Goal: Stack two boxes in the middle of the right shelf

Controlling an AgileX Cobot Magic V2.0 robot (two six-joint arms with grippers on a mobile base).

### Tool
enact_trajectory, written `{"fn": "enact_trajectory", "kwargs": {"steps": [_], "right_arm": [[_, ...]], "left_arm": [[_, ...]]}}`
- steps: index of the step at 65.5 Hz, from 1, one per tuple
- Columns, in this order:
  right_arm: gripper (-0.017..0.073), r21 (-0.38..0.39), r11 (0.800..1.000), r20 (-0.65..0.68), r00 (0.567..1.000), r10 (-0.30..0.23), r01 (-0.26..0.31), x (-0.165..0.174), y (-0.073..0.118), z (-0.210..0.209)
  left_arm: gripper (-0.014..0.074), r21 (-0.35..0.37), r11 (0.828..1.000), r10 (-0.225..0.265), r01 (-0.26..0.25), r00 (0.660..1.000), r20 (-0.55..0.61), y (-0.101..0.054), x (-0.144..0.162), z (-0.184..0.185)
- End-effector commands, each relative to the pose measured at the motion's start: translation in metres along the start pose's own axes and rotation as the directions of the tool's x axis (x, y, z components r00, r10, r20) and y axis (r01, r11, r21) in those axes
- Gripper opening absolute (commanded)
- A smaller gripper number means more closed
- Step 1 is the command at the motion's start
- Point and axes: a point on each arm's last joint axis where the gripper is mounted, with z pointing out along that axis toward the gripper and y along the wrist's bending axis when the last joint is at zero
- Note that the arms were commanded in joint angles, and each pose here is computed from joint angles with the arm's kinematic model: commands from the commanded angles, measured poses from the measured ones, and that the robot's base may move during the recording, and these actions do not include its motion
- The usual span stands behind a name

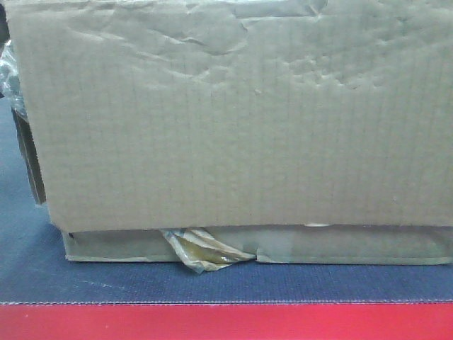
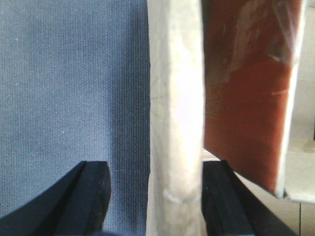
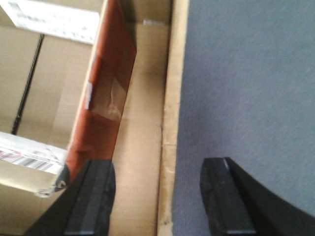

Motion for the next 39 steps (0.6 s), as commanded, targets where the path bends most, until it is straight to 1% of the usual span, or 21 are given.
{"fn": "enact_trajectory", "kwargs": {"steps": [1, 5, 11, 39], "right_arm": [[0.0286, -0.009, 1.0, -0.054, 0.999, -0.006, 0.006, 0.006, 0.001, 0.014], [0.0286, -0.023, 1.0, -0.095, 0.996, 0.003, -0.005, 0.013, 0.002, 0.022], [0.0286, -0.017, 1.0, -0.125, 0.992, 0.003, -0.005, 0.018, 0.001, 0.029], [0.0283, -0.011, 1.0, -0.123, 0.992, 0.001, -0.002, 0.018, 0.001, 0.029]], "left_arm": [[0.0309, 0.009, 1.0, -0.003, 0.003, 1.0, 0.004, 0.001, 0.0, -0.003], [0.0309, 0.009, 1.0, -0.003, 0.003, 1.0, 0.004, 0.001, 0.0, -0.003], [0.0309, 0.009, 1.0, -0.003, 0.003, 1.0, 0.004, 0.001, 0.0, -0.003], [0.0309, 0.011, 1.0, -0.004, 0.004, 1.0, 0.003, 0.0, 0.001, -0.003]]}}
